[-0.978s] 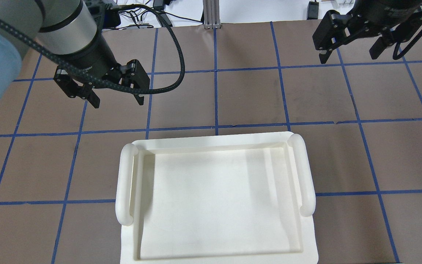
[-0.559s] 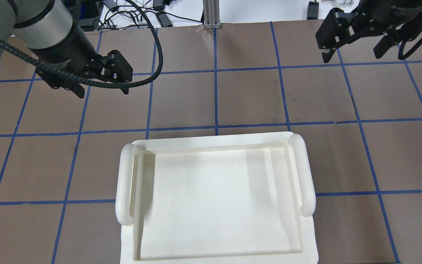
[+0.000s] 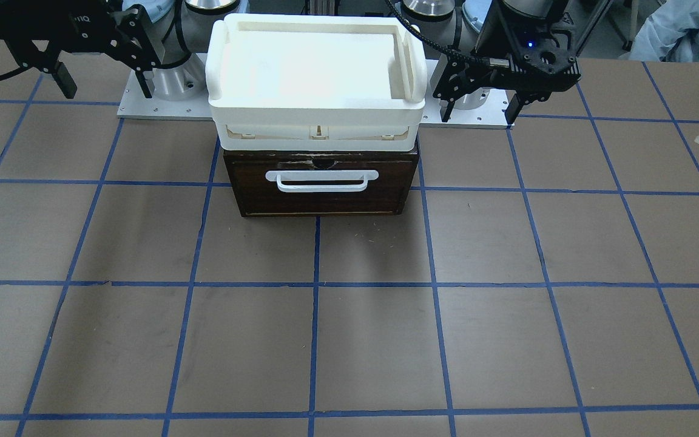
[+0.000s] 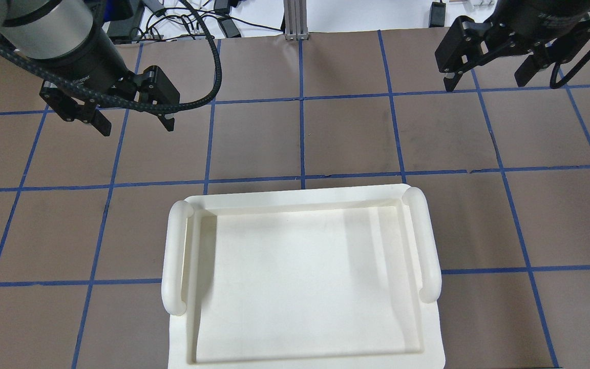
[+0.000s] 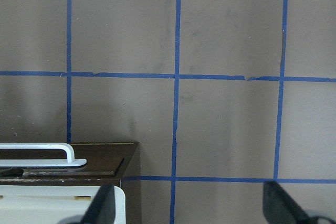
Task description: Put scissors in drawer and close it
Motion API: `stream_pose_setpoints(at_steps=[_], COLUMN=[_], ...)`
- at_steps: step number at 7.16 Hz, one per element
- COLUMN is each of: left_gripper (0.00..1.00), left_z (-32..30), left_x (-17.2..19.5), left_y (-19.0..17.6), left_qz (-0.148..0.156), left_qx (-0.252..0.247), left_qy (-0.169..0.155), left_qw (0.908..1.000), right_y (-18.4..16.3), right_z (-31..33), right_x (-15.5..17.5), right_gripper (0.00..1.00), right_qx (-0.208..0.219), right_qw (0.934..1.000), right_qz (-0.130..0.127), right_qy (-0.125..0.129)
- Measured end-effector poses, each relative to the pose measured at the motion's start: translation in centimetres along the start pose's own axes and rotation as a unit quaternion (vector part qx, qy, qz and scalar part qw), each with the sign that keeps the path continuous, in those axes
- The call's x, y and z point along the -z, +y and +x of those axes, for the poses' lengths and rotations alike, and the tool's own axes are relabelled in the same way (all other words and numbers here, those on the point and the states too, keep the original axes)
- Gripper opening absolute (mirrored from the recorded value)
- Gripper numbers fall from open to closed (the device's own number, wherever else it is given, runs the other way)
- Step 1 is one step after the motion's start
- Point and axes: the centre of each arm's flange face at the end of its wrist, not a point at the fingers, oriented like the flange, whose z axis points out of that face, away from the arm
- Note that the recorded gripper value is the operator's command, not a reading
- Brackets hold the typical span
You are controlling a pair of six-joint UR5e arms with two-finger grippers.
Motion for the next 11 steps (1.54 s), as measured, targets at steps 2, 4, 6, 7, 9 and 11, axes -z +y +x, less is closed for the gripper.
stream_pose_setpoints(at_steps=[2,4,6,7,9,11], left_gripper=[1.0,1.0,1.0,1.0,1.0,1.0], left_z=[0.1,0.1,0.1,0.1,0.1,0.1], left_x=[0.3,0.3,-0.2,-0.5,-0.7,-0.7], left_y=[0.0,-0.1,-0.3,-0.4,-0.4,-0.3], left_qz=[-0.004,-0.006,-0.009,-0.012,-0.014,-0.014], left_qx=[0.0,0.0,0.0,0.0,-0.001,-0.001], left_qy=[0.0,0.001,0.001,0.001,0.001,0.001], left_qw=[1.0,1.0,1.0,0.9999,0.9999,0.9999], right_y=[0.2,0.2,0.2,0.1,0.1,0.1], right_z=[0.2,0.1,0.2,0.2,0.2,0.2], right_x=[-0.1,-0.3,-0.5,-0.6,-0.9,-0.9], right_gripper=[1.0,1.0,1.0,1.0,1.0,1.0], right_qx=[-0.001,-0.001,-0.002,-0.003,-0.003,-0.003], right_qw=[1.0,1.0,1.0,1.0,0.9999,0.9999], right_qz=[-0.001,-0.003,-0.007,-0.008,-0.01,-0.01], right_qy=[0.005,0.002,0.002,0.001,-0.001,-0.001])
